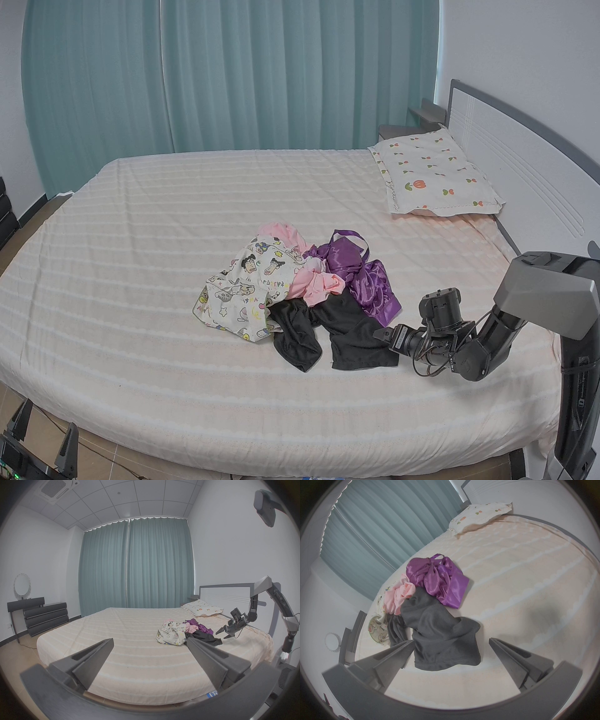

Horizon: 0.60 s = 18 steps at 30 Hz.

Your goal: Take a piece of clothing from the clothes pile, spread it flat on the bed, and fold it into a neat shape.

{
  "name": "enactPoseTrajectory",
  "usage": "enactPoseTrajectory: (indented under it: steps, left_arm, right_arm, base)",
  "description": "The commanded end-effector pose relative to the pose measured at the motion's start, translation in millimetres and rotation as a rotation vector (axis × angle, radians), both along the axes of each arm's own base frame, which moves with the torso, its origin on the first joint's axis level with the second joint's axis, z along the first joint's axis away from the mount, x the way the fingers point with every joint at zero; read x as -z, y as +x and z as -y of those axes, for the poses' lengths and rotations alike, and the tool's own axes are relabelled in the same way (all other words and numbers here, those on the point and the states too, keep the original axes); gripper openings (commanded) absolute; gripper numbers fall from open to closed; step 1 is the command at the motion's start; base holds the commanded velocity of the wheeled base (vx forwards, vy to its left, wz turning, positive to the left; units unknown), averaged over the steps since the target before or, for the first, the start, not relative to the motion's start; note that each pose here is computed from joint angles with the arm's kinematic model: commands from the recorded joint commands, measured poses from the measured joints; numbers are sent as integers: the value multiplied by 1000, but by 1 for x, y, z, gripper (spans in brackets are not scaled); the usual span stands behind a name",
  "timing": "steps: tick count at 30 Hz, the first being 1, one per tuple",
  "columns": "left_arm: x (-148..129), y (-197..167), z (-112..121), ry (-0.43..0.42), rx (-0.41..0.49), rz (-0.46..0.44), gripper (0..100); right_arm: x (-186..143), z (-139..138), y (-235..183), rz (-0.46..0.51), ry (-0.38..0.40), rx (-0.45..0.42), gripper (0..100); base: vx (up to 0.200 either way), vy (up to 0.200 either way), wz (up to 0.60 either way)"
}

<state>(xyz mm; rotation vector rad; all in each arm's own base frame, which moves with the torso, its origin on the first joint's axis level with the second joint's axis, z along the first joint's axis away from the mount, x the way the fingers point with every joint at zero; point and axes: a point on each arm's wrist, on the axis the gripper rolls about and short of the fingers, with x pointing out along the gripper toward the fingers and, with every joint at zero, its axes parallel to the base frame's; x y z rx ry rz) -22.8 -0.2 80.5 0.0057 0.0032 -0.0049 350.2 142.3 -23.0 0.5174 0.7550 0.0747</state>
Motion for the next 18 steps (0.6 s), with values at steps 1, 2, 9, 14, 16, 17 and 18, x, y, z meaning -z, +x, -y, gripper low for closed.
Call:
enactPoseTrajectory:
  steps: [1,2,9,14,16,17,18]
  left_arm:
    - [5,0,0,0,0,-4,100]
    - [5,0,0,0,0,-4,100]
    - [5,0,0,0,0,-4,100]
    - [5,0,0,0,0,-4,100]
    - [5,0,0,0,0,-4,100]
    - [5,0,0,0,0,-4,100]
    - [5,0,0,0,0,-4,100]
  right_arm:
    - [16,-2,6,-20,-10,-1,100]
    - [17,-1,8,-19,-9,4,100]
    - [23,0,18,-18,0,3,100]
    - [24,-3,20,-19,17,-18,100]
    - [26,-5,20,-23,25,-31,100]
    - [25,-7,22,-18,28,-34,100]
    - [25,-8,23,-13,30,-36,100]
  base:
    - [0,0,0]
    - [0,0,0]
    - [0,0,0]
    - [0,0,0]
    - [0,0,0]
    - [0,0,0]
    - [0,0,0]
